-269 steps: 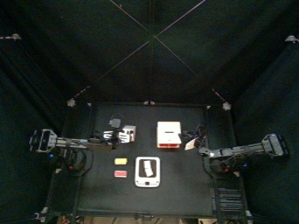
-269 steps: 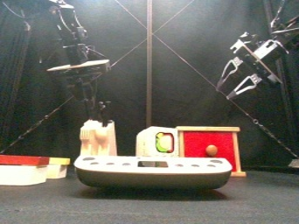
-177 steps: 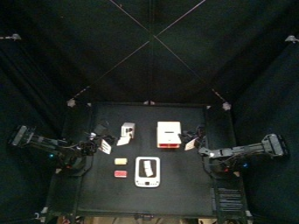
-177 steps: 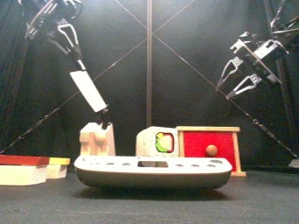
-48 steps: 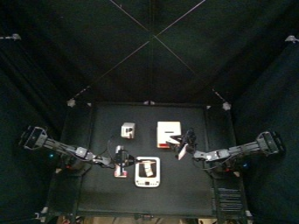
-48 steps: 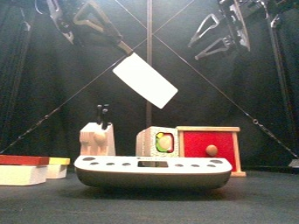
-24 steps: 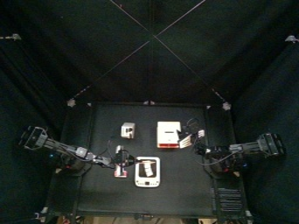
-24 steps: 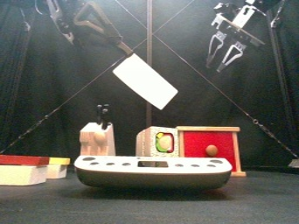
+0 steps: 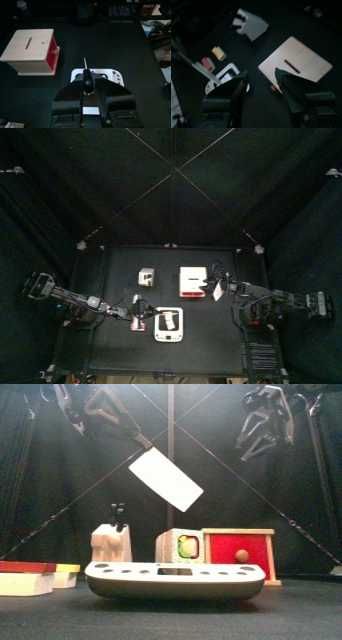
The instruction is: Grab cleaver with other hand
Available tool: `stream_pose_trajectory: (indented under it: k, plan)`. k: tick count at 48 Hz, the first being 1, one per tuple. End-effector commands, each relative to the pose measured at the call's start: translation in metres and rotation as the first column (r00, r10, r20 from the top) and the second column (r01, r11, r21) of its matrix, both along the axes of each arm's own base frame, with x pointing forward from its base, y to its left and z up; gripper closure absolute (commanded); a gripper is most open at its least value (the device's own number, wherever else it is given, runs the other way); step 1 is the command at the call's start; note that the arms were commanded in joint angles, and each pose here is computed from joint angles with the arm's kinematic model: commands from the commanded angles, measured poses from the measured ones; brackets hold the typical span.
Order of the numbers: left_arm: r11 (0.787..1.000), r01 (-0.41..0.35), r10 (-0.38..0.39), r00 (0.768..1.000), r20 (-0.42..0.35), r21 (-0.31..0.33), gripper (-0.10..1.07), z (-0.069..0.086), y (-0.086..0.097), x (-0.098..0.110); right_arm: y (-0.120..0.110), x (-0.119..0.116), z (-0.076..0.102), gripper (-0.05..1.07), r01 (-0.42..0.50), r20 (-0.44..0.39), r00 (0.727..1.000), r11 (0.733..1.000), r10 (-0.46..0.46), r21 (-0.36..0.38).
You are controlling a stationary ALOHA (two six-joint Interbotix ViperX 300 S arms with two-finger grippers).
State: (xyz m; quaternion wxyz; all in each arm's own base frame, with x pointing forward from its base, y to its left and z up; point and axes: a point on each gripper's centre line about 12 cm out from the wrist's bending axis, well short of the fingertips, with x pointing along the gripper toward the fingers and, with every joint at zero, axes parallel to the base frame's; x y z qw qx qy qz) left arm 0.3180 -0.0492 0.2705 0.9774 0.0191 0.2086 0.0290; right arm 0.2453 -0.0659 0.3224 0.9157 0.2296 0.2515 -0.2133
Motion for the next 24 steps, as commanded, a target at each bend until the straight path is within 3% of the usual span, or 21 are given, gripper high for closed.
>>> stream_pose_trajectory:
  k: [1,6,13,17,24]
  plan:
    - [1.000,0.000,0.001,0.999,0.032,-0.006,0.48,0.012,-0.001,0.004,0.006,0.009,-0.006,0.20,-0.071,0.019,0.997,0.996,0.070,0.045]
    - [1.000,0.001,-0.001,0.999,0.035,-0.002,0.48,0.013,-0.001,0.004,0.012,0.017,-0.016,0.20,-0.156,0.040,0.987,0.987,0.155,0.024]
    - [1.000,0.005,-0.005,0.999,0.046,-0.006,0.48,0.017,-0.001,0.006,0.020,0.019,-0.020,0.20,-0.223,0.136,0.962,0.968,0.238,-0.112]
    - [1.000,0.005,-0.004,0.998,0.056,-0.010,0.48,0.021,-0.002,0.007,0.027,0.015,-0.024,0.20,-0.224,0.216,0.941,0.959,0.259,-0.174]
    - [1.000,0.001,0.000,0.997,0.071,-0.017,0.48,0.028,-0.002,0.011,0.034,0.014,-0.044,0.20,-0.220,0.277,0.919,0.949,0.279,-0.226]
